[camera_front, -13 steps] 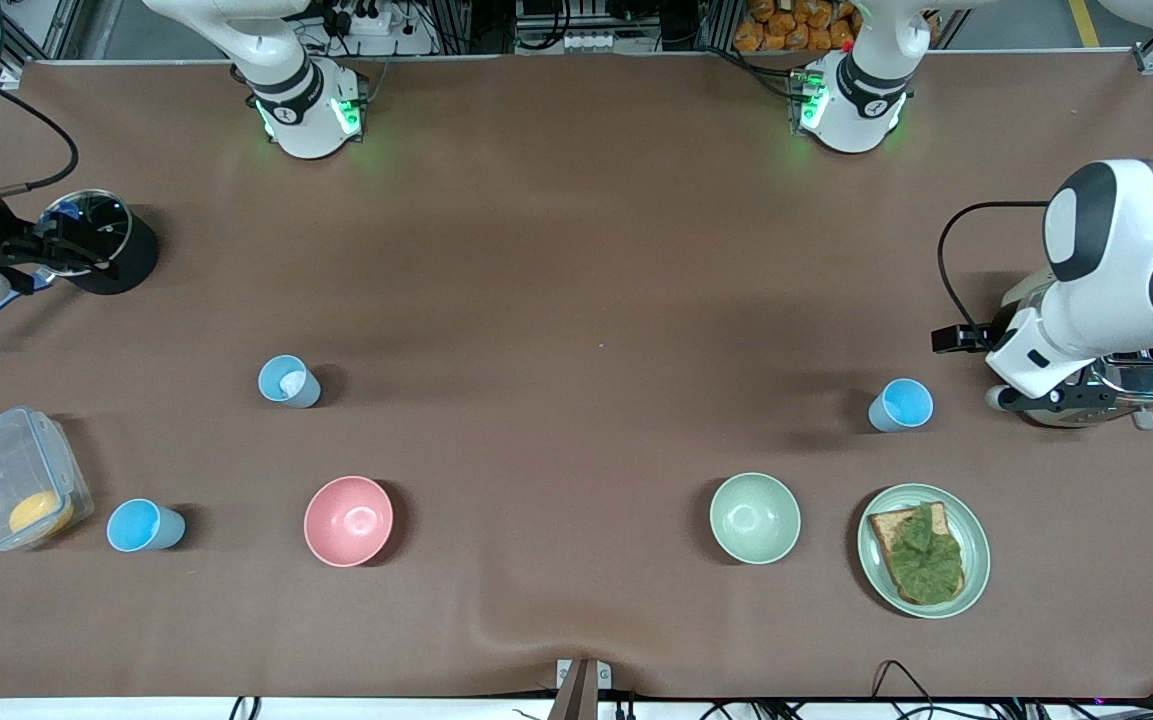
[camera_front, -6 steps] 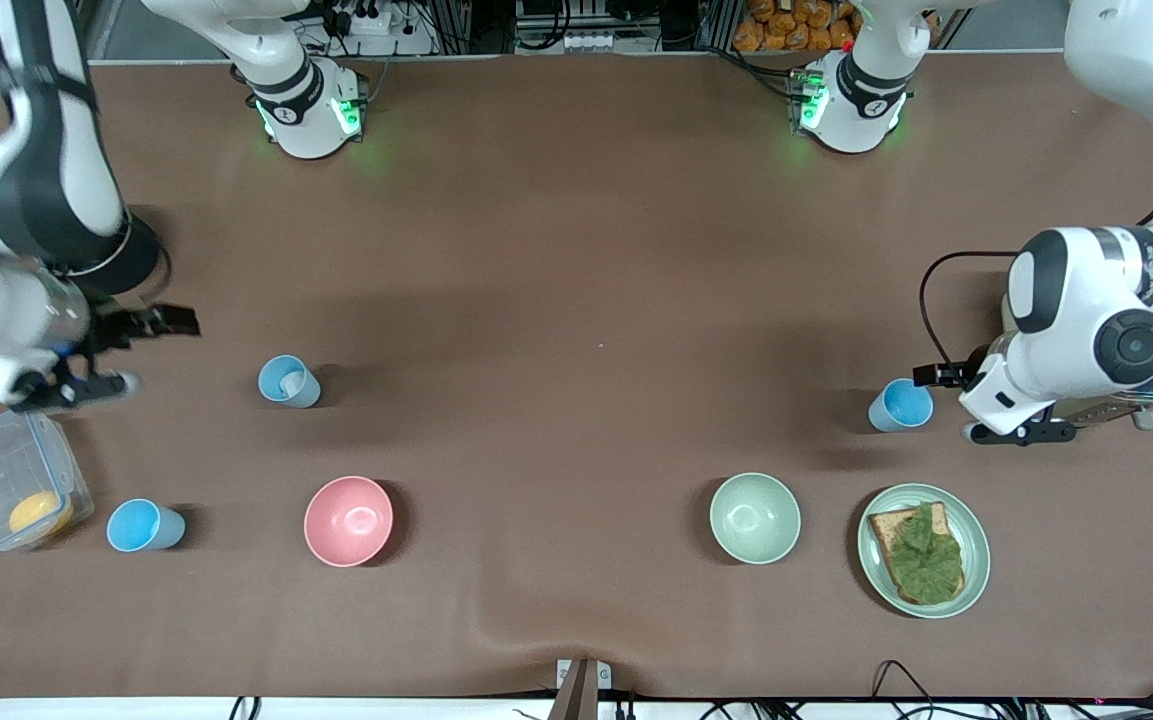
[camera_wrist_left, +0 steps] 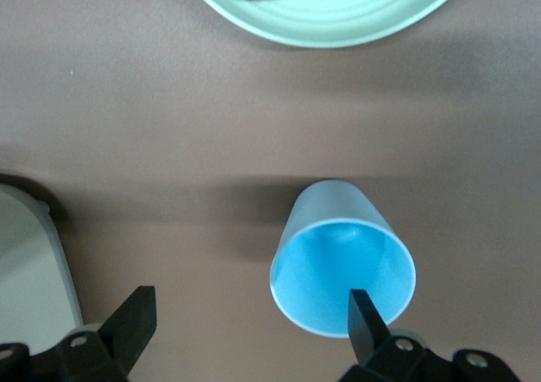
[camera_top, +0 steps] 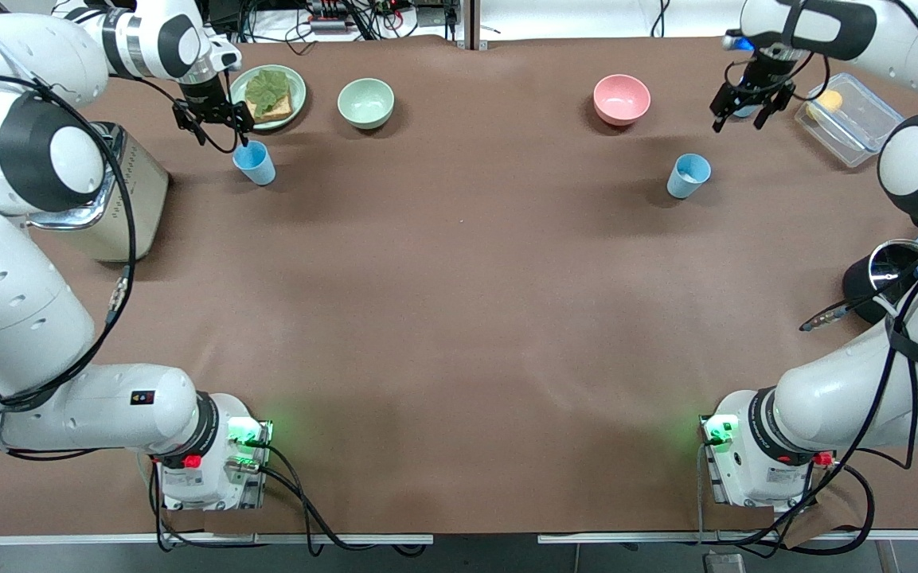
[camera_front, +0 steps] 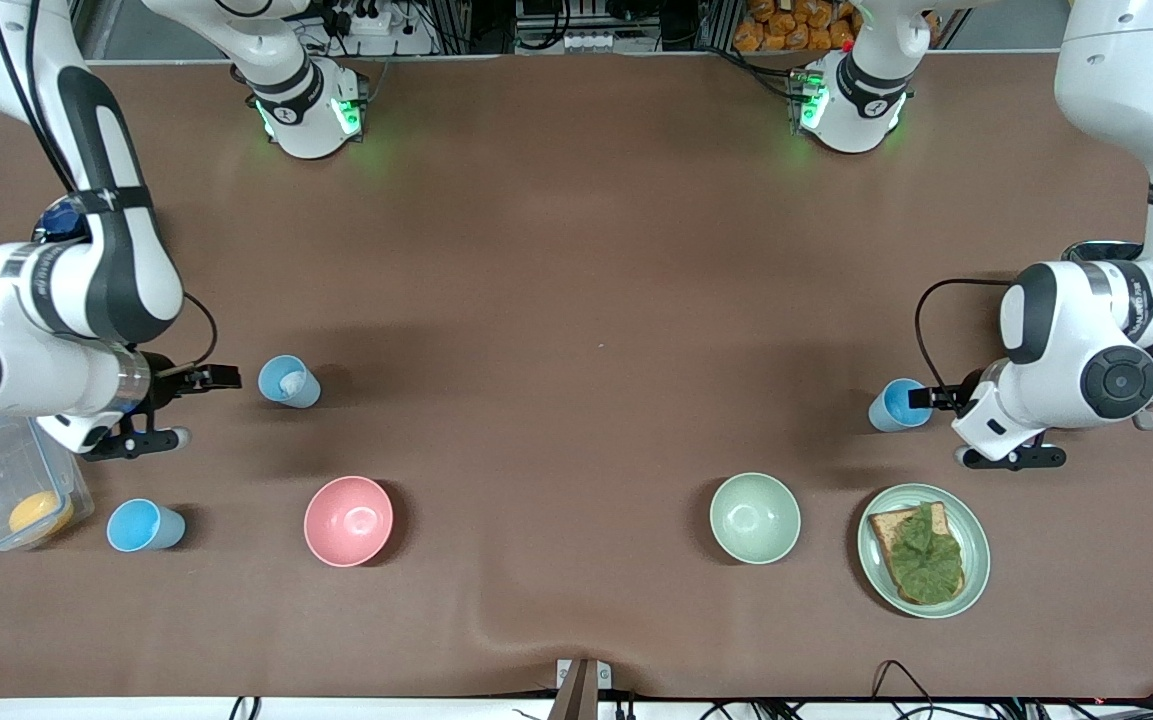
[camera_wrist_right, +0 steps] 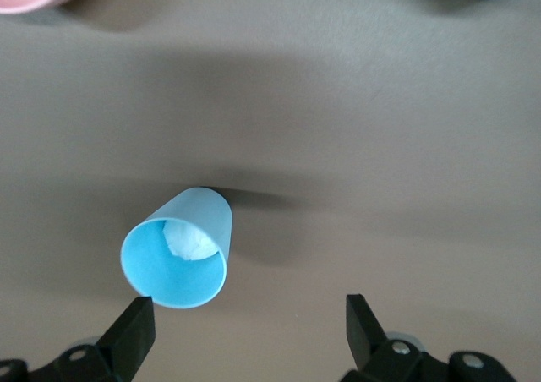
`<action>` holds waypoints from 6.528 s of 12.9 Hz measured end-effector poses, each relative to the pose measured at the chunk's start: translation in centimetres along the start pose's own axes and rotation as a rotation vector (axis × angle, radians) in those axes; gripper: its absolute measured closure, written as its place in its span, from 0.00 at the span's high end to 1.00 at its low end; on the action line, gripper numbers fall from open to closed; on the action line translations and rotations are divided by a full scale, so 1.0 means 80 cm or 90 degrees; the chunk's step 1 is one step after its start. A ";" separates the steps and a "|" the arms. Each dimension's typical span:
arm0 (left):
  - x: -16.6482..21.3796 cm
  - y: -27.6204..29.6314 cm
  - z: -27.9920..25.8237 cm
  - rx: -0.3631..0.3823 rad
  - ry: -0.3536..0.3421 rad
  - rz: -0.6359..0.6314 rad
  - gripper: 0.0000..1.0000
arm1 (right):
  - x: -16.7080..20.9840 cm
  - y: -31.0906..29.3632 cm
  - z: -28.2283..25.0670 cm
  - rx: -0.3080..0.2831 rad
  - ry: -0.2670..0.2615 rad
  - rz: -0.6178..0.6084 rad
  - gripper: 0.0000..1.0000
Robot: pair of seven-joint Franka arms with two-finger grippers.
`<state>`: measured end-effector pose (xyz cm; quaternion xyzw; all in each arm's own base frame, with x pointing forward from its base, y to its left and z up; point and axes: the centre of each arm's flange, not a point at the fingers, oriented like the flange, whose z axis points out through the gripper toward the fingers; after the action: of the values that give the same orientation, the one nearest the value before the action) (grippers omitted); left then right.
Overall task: Stack blue cups with both arms
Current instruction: 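Close the right gripper on the blue cup while the left gripper aligns, then carry the blue cup with the right gripper to the table center, then open the right gripper and withdraw while the left gripper lifts its cup, then carry the cup with the left gripper and lower it into the center cup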
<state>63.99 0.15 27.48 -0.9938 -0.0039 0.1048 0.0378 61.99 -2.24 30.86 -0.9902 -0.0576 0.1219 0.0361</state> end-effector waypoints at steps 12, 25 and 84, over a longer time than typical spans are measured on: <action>0.018 0.000 0.035 0.008 -0.022 0.005 1.00 | -0.023 0.000 0.107 0.053 -0.017 0.041 0.93; 0.017 0.007 0.048 0.010 -0.040 0.010 1.00 | -0.012 -0.007 0.101 0.097 -0.069 0.050 0.06; -0.159 0.527 -0.114 -0.125 -0.061 -0.138 0.05 | -0.207 0.027 -0.331 -0.037 0.195 0.024 1.00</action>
<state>53.49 -42.76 35.85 -0.9803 -0.1233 0.1465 -0.0484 52.78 -7.97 60.26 -0.9987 -0.0364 -0.0317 0.0137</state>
